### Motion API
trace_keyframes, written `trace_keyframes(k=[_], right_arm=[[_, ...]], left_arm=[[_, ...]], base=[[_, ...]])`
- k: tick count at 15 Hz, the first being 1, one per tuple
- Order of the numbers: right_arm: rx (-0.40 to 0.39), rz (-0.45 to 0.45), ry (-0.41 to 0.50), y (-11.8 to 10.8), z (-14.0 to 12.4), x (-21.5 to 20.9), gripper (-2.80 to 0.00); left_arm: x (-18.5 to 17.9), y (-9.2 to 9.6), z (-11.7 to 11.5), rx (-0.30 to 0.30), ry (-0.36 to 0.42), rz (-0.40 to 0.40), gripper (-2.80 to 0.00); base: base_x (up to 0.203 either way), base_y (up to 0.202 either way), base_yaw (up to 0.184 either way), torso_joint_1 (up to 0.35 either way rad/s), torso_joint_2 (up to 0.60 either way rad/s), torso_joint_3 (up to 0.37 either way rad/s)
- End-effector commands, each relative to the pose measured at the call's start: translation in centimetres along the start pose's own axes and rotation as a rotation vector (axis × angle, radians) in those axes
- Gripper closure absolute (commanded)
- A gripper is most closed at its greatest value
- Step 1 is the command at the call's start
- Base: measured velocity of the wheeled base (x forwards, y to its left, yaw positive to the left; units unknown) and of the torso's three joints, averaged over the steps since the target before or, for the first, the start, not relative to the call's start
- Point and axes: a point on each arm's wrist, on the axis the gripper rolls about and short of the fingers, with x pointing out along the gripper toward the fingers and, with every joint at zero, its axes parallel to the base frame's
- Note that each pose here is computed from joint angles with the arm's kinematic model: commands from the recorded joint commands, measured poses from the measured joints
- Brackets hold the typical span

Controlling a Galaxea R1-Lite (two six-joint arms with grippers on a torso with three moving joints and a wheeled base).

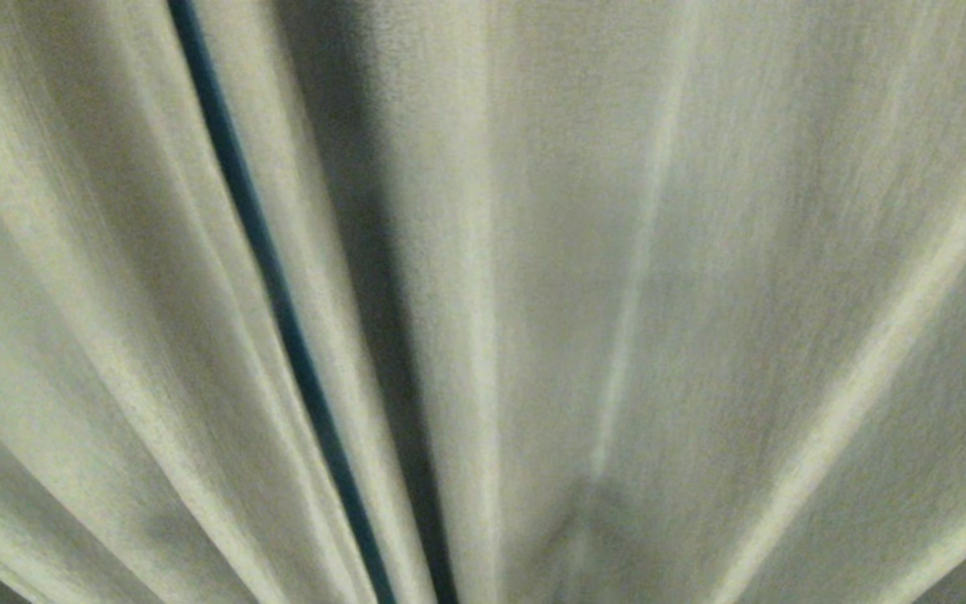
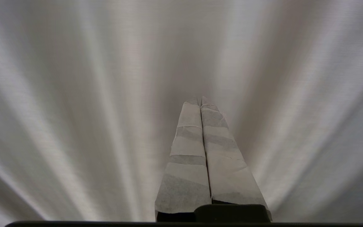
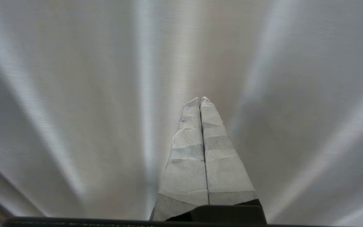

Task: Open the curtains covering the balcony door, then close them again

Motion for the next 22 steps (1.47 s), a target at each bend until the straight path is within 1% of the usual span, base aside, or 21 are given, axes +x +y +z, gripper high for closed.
trace_keyframes(k=[1,10,22], right_arm=[[-0.001,0.001,0.000,0.00,0.00,-0.01,0.00],[-0.001,0.001,0.000,0.00,0.00,-0.01,0.00],[-0.001,0.001,0.000,0.00,0.00,-0.01,0.00]], left_arm=[[0.00,0.00,0.01,0.000,-0.001,0.001,0.00],[-0.01,0.00,0.00,0.000,-0.002,0.001,0.00],[0.00,0.00,0.00,0.000,-0.001,0.001,0.00]], base=[[0.000,0.193,-0.001,0.002,0.00,0.002],[0.000,0.187,0.001,0.003,0.00,0.003],[0.000,0.007,0.000,0.000,0.00,0.000]])
